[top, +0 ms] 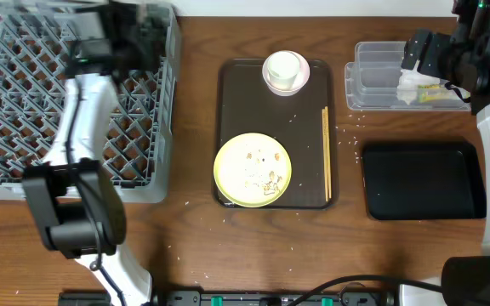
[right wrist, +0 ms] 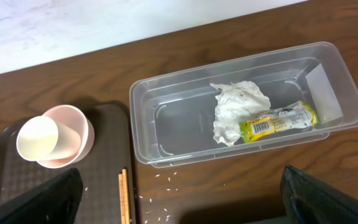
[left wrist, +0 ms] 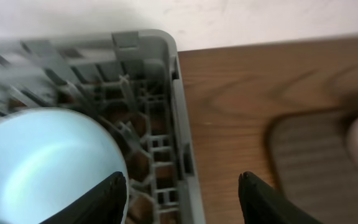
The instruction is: Sort waste into correct bins and load items into the dishwasher
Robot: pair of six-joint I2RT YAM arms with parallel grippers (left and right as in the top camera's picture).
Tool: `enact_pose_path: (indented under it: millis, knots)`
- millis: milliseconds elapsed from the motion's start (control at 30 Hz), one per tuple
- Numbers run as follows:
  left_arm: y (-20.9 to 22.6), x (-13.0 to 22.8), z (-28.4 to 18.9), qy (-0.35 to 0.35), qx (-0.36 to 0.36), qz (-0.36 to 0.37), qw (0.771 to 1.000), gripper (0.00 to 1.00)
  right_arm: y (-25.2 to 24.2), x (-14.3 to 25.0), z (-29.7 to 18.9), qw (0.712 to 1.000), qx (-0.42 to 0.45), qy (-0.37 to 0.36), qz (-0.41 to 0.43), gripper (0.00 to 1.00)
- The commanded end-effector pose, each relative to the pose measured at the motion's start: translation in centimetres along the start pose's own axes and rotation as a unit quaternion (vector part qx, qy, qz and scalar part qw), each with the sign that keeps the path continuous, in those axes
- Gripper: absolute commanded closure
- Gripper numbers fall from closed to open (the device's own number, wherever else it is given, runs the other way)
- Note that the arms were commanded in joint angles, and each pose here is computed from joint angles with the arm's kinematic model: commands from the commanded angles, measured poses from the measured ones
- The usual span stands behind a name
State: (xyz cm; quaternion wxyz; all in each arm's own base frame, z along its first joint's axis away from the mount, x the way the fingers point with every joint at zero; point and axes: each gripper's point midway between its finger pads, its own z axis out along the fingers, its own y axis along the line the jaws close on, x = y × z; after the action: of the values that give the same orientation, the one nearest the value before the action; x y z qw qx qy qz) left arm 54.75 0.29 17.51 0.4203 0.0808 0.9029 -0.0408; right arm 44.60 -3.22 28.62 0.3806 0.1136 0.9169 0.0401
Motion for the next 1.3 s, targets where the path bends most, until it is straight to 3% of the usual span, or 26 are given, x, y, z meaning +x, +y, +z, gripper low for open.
enact_pose_path:
  millis: [0,833,1267]
  knots:
    - [3.1,0.8,0.2,0.034,-0.123,0.094,0.987,0.41,-0.3,-0.2,-0.1,1.000,0.003,-0.002,0.007,0.01]
    - [5.0,5.0,3.6,0.092,-0.136,0.103,0.981,0.41,-0.3,-0.2,-0.1,1.000,0.003,-0.002,0.007,0.01]
    - [7.4,6.3,3.8,0.108,-0.171,0.084,0.976,0.54,-0.3,-0.2,-0.1,1.000,0.003,-0.002,0.007,0.01]
